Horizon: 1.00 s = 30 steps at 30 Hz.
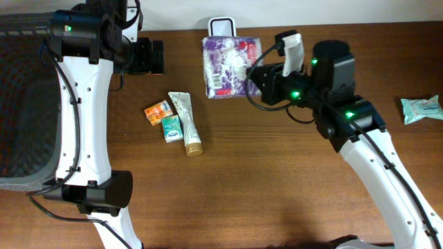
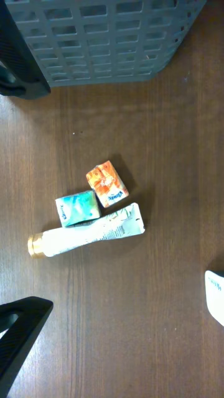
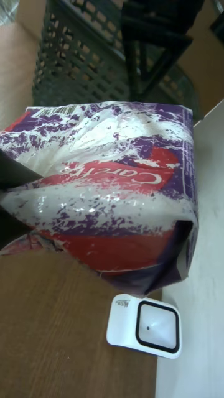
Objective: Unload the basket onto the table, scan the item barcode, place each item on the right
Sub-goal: 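Lift the tissue bag up to the scanner window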
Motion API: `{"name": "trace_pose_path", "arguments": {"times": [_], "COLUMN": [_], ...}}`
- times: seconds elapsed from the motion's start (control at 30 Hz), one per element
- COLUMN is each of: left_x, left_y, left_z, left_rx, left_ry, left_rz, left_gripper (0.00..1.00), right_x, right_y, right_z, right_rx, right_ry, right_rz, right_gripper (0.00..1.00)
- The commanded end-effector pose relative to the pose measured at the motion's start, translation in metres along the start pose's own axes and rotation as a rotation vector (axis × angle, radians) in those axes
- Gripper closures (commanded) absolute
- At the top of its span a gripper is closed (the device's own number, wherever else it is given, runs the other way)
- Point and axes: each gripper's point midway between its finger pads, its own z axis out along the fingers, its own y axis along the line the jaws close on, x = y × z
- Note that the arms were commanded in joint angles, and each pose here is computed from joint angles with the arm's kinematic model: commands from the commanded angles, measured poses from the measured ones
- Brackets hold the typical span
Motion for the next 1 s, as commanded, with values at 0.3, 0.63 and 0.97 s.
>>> {"name": "trace_pose_path", "arguments": {"times": [0.3, 0.63, 0.97], "left_x": [0.0, 0.0, 0.0], "left_y": [0.0, -0.001, 0.0], "left_z": [0.0, 0.0, 0.0], "left_rx": [-0.005, -0.004, -0.005], "left_ry": [-0.003, -0.002, -0.003], "left_rz": [-0.002, -0.001, -0.002], "left_gripper": [0.01, 0.01, 0.01], "right_x": [-0.01, 0.005, 0.007], "right_y": [-0.003, -0.012, -0.014], "right_z": [-0.003, 0.013, 0.015], "right_rx": [0.056, 0.047, 0.049], "right_ry": [-0.036, 0.023, 0.029], "right_rz": [-0.004, 0.06, 0.064], "right_gripper": [0.96, 0.96, 0.96]}}
